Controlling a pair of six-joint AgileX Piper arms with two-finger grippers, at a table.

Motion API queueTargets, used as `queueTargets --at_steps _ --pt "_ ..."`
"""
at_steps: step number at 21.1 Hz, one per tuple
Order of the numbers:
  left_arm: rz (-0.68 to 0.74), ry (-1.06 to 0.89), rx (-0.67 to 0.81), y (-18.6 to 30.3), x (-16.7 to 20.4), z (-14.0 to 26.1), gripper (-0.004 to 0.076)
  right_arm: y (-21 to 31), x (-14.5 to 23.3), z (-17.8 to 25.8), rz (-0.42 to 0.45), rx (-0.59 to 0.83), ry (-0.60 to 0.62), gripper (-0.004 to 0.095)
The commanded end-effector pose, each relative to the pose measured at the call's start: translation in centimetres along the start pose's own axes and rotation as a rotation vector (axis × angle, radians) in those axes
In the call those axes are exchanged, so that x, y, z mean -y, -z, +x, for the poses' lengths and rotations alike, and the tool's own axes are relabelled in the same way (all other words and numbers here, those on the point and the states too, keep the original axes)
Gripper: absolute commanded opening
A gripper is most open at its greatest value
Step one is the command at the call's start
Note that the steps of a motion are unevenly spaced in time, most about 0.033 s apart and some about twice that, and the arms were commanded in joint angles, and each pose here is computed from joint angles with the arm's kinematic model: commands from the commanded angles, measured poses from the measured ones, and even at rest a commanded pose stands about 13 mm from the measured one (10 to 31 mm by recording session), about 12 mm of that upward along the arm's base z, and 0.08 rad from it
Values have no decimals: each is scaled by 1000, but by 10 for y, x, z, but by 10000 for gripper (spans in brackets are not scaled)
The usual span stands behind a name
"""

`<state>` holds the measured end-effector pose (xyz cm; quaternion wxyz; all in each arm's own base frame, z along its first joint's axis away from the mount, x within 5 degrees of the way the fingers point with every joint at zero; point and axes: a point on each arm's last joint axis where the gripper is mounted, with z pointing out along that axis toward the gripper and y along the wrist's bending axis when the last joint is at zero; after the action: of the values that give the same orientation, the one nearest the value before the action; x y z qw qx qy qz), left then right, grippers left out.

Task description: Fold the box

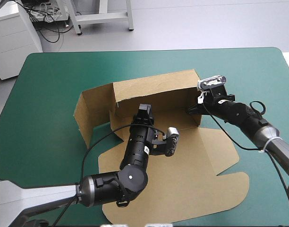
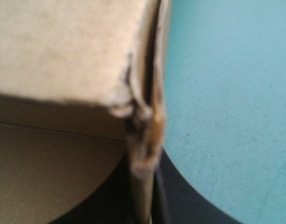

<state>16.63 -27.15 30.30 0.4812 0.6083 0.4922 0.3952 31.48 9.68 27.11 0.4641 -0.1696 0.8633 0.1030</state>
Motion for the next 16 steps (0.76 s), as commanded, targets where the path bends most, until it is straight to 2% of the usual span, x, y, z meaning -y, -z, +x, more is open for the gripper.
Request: queueTargets --at_steps 1,2,3,6,8,10,13,16 --pt "43 -42 -2 8 -31 6 -7 13 1 -17 1 59 -8 -8" --pt "93 -41 21 7 -33 5 -8 13 1 -16 -3 55 -7 -8" --pt "215 0 42 4 -45 9 -8 13 0 -15 -14 43 -7 -8" --pt "389 97 41 -4 -66 22 -8 13 -1 -14 -22 34 -3 -8" --pt "484 224 34 -11 -99 42 -8 13 -1 -14 -21 33 -1 -8" --pt "508 403 15 -17 -132 69 -8 13 -1 -14 -21 33 -1 -8" --pt "461 754 -5 -28 -180 130 -9 13 -1 -14 -21 33 -1 -8" --pt "456 1083 -77 -39 -191 197 -9 13 -1 -14 -21 33 -1 -8"
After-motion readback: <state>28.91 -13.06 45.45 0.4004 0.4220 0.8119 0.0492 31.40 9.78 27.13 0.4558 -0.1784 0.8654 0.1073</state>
